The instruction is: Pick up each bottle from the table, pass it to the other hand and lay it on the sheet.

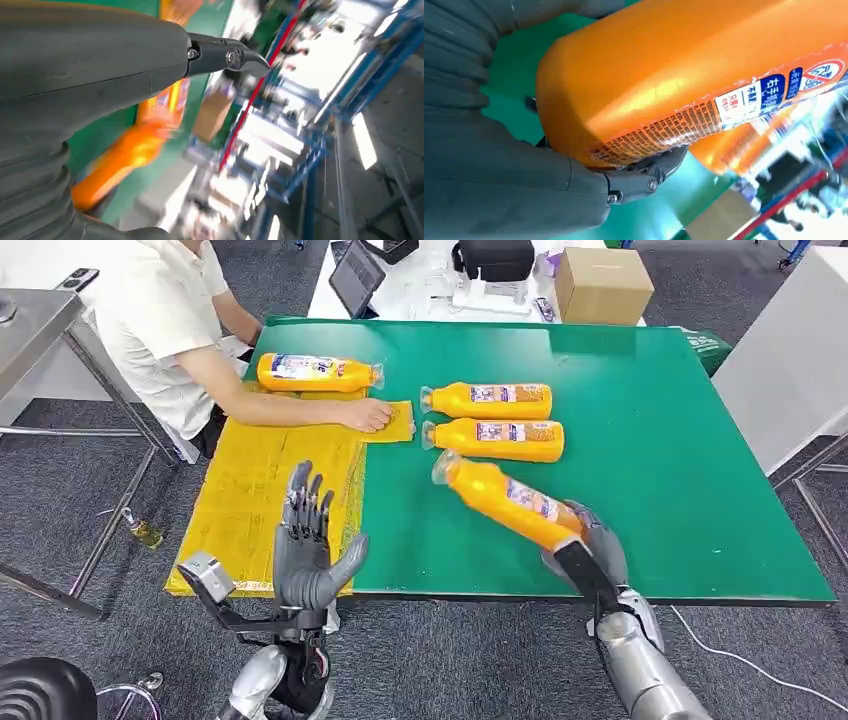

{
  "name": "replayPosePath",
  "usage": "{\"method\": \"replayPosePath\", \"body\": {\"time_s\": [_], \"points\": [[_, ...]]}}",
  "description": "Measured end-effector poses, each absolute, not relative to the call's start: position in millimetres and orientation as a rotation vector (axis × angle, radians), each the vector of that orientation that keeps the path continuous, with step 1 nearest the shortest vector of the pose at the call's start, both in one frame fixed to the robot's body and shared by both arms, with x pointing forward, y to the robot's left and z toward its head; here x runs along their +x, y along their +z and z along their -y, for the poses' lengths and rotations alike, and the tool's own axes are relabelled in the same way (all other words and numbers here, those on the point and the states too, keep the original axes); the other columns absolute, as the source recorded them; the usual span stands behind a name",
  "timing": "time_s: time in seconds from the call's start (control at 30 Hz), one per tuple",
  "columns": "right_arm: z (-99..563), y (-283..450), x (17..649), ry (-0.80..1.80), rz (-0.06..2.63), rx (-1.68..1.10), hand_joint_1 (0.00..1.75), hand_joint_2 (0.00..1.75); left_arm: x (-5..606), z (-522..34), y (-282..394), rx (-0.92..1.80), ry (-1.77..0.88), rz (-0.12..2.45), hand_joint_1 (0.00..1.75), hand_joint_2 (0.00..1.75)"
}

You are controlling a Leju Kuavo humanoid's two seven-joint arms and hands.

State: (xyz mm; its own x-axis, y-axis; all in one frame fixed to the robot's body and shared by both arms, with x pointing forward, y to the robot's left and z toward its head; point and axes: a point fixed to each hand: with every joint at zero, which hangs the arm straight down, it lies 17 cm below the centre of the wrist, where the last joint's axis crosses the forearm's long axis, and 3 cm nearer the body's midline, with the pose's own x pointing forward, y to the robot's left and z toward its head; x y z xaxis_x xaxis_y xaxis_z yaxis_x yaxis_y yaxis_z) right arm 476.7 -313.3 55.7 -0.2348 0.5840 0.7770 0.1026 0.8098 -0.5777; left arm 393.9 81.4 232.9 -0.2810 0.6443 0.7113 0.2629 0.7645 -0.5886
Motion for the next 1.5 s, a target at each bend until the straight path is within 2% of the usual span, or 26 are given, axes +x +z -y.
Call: {"method": "replayPosePath", "body": {"time_s": [0.47,0.7,1.1,1.3,1.5], "points": [[276.1,90.2,459.4,0.258,1.899,-0.392,1.75,1.75,390.1,-77.5,206.3,-0.796,0.479,1.712,0.0,1.75],[201.1,96.3,445.1,0.314,1.941,-0.191,1.75,1.75,392.8,-68.7,203.0,-0.821,0.448,1.689,0.0,1.75],[175.6,103.6,439.1,0.328,1.964,-0.119,1.75,1.75,395.8,-65.0,197.0,-0.805,0.424,1.679,0.0,1.75],[116.7,112.9,414.6,0.404,2.004,0.008,1.75,1.75,407.6,-56.1,191.2,-0.757,0.391,1.657,0.0,1.75],[76.7,116.4,394.0,0.459,2.019,0.105,1.75,1.75,413.9,-54.3,208.1,-0.695,0.348,1.755,0.0,1.75]]}}
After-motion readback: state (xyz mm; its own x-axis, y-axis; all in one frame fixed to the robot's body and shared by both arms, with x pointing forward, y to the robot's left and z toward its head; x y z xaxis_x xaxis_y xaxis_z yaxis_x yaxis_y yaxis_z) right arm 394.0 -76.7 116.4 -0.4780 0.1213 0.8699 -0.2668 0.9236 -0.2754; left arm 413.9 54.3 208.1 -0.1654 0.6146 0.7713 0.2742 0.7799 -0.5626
